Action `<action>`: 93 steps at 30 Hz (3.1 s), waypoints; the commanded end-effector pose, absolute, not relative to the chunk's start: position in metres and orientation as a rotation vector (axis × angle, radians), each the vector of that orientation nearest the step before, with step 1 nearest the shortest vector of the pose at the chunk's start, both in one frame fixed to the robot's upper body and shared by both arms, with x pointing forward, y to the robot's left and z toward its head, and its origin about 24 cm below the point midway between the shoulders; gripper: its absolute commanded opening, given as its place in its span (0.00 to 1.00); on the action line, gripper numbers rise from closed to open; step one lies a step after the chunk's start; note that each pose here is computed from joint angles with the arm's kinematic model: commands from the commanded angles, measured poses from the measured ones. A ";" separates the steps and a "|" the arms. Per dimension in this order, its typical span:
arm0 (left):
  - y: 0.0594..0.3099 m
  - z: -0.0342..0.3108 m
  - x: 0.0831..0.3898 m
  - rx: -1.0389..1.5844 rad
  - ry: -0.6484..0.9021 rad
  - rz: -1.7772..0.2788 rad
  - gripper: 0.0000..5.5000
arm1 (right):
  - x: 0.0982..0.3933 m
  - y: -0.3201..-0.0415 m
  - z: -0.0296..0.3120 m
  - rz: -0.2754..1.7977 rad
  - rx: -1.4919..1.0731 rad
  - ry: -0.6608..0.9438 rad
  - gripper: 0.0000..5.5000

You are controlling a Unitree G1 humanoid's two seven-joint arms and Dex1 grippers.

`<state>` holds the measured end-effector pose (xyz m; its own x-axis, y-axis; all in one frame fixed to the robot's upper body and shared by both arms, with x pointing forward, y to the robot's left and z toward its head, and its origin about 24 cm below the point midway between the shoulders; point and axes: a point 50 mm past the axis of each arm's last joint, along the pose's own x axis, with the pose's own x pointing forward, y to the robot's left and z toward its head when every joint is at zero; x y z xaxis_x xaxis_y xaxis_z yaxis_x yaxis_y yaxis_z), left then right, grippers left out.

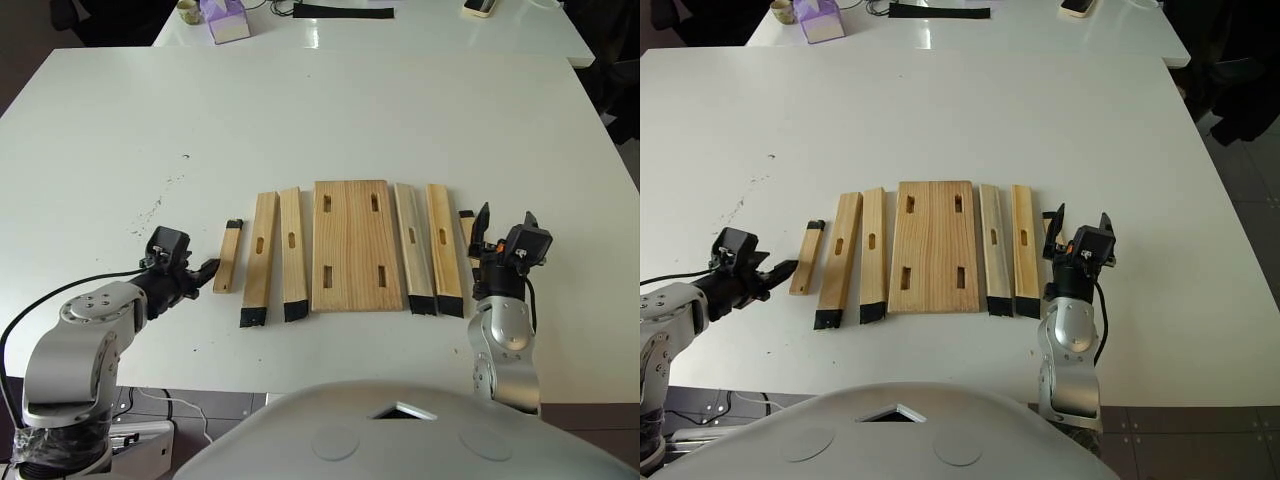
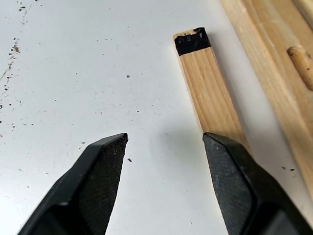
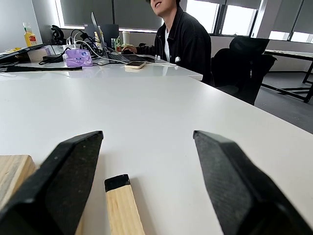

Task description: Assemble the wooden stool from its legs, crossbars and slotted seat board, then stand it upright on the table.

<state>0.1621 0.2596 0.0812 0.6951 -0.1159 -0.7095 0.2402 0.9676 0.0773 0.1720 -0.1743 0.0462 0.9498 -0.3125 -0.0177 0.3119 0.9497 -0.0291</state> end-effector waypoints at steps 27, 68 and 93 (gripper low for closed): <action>0.269 0.049 0.156 0.090 1.006 -0.326 0.52 | 0.188 -0.162 0.057 -0.285 -0.036 -0.035 0.62; 0.147 0.217 0.217 -0.161 -0.146 -1.333 0.24 | 0.209 -0.146 0.206 1.310 0.158 -0.122 0.62; 0.148 0.194 0.198 -0.065 0.023 -1.582 0.24 | 0.209 -0.135 0.206 1.541 0.062 0.053 0.62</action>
<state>0.2002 0.1453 0.1926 0.0235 -0.9979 0.0596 0.9989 0.0210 -0.0417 0.2117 -0.1364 0.2021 0.0716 0.9970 0.0305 -0.9933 0.0685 0.0933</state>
